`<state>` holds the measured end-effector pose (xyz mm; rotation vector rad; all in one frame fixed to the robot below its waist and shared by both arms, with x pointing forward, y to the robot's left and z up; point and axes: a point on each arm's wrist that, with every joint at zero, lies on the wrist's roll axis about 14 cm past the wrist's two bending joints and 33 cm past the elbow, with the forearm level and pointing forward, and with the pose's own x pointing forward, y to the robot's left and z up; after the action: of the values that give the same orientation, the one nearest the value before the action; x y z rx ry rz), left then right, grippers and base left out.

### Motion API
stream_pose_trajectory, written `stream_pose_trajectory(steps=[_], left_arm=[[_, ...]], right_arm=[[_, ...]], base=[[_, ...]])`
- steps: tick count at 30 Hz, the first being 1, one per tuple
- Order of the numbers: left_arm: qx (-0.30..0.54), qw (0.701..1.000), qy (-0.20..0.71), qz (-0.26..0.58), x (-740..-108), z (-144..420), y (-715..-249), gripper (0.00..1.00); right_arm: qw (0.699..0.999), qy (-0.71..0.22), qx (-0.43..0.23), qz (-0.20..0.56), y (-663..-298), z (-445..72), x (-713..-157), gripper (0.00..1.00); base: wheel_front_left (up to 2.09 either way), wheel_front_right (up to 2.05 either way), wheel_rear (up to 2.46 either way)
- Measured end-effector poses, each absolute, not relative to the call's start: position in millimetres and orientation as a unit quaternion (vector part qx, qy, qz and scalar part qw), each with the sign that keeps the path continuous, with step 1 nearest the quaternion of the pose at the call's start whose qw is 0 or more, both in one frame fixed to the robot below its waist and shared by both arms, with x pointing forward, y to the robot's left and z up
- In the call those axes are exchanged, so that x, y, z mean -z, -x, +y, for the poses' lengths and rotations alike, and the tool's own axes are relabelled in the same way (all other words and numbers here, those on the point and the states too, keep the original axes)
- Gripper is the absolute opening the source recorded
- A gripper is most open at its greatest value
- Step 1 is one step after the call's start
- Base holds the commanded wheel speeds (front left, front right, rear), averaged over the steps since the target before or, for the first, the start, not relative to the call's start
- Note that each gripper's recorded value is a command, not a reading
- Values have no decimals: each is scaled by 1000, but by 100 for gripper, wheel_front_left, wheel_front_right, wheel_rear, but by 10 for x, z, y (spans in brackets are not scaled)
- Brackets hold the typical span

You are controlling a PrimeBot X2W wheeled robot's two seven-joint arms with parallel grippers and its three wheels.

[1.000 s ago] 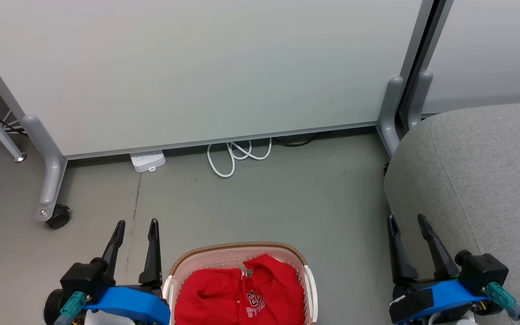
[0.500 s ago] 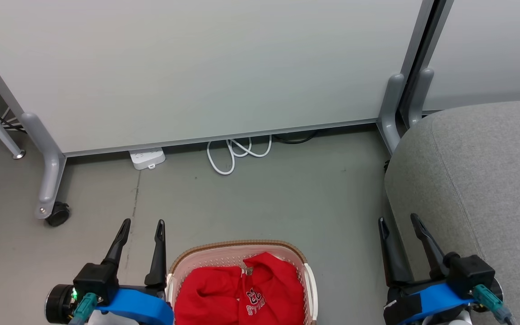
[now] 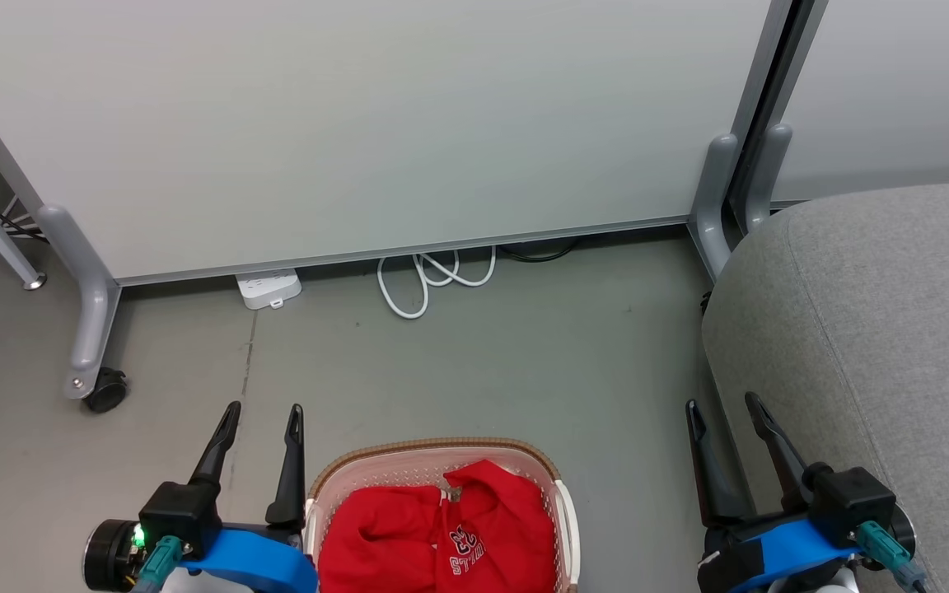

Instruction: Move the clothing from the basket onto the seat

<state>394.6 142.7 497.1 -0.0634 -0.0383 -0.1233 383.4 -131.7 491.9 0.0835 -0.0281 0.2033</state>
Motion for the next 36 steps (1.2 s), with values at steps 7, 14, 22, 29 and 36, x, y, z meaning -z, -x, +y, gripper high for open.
stream_pose_trajectory(steps=[7,14,22,29,36], left_arm=[[92,995,21,-16,-4957,1279,-3987,100],[151,988,-18,-7,-4903,1012,-4191,100],[238,967,-81,41,-4531,679,-4508,100],[314,933,-137,113,-3889,453,-4668,100],[385,881,-186,201,-3079,373,-4632,100]], right_arm=[[994,-42,-100,-10,-3847,-1325,-4887,100],[994,-42,-97,-7,-3942,-1343,-4864,100],[996,-37,-85,-1,-4149,-1440,-4782,100],[997,-38,-67,7,-4396,-1581,-4663,100],[998,-37,-50,20,-4637,-1728,-4479,100]], base=[[0,0,0],[0,0,0],[0,0,0],[0,0,0],[0,0,0]])
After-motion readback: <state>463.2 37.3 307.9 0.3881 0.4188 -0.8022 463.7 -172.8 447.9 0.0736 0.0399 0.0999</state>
